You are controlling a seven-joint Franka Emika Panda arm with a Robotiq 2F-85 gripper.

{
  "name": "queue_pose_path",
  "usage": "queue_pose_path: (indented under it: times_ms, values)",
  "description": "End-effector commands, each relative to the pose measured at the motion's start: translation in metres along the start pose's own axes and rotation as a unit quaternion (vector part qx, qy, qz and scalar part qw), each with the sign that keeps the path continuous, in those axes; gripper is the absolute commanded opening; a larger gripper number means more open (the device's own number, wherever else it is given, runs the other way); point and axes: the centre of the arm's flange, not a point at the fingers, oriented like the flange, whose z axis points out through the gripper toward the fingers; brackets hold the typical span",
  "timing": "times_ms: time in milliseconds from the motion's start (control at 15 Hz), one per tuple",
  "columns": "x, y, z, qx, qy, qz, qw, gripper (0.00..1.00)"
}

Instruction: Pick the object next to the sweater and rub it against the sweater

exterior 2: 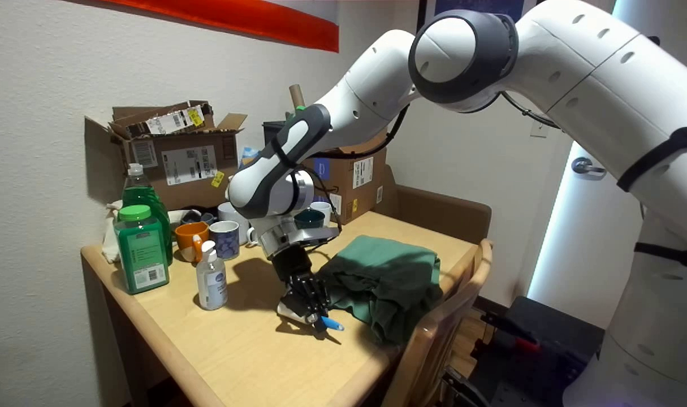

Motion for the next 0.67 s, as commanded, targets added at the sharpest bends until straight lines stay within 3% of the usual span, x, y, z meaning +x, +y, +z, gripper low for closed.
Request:
queue_pose_path:
  times_ms: [0, 67, 200, 600]
  values:
    - [-0.004, -0.009, -0.002, -0.005, 0.008, 0.006, 0.9999, 0.11]
    - [-0.006, -0.011, -0.002, -0.009, 0.007, 0.006, 0.9999, 0.38]
    - [-0.009, -0.016, -0.002, -0.014, 0.007, 0.008, 0.9998, 0.46]
    - [-0.014, -0.027, -0.002, -0.03, 0.024, 0.054, 0.9978, 0.92]
